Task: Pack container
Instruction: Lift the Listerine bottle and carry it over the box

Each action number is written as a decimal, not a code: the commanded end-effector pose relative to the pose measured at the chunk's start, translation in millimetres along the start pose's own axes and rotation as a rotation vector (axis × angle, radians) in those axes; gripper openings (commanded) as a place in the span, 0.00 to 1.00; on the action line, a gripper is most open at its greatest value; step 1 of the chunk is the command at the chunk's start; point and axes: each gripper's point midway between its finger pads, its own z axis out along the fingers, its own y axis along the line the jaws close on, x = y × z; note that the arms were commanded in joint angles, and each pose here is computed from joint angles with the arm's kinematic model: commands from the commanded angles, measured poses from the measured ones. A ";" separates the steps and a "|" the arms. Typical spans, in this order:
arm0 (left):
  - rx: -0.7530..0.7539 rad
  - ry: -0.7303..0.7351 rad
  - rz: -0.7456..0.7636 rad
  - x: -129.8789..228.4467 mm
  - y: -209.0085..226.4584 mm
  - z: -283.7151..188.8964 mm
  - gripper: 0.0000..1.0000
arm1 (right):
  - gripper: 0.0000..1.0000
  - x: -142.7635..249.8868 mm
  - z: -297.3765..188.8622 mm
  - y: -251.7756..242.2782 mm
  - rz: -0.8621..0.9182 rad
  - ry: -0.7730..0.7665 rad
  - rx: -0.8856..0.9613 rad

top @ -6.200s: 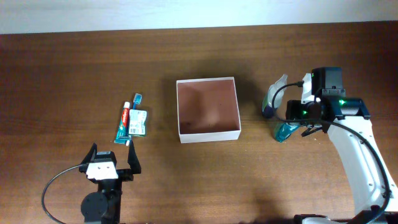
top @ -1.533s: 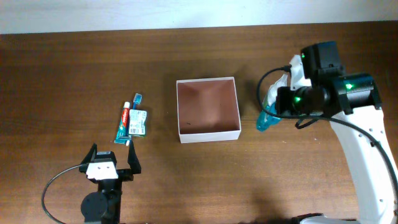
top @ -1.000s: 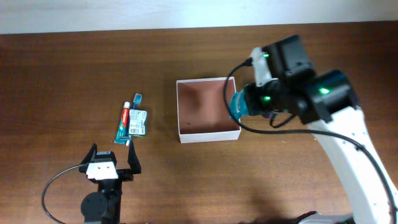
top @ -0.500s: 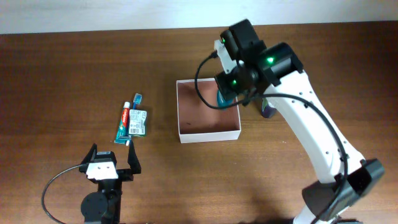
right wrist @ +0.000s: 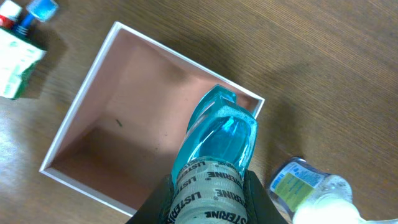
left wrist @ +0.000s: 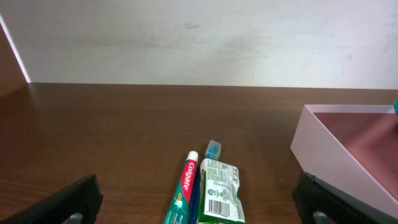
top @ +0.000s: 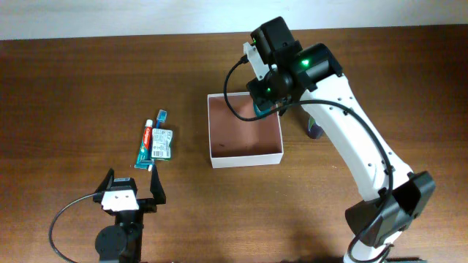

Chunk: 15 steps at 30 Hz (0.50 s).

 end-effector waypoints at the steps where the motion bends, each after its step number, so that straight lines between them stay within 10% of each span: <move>1: 0.019 -0.003 0.016 1.3 -3.5 0.1 0.99 | 0.15 -10.0 -3.3 -9.4 -0.013 -0.028 0.054; 15: 0.019 -0.003 0.016 1.3 -3.5 0.1 0.99 | 0.15 -6.5 14.1 -8.8 -0.014 0.011 0.052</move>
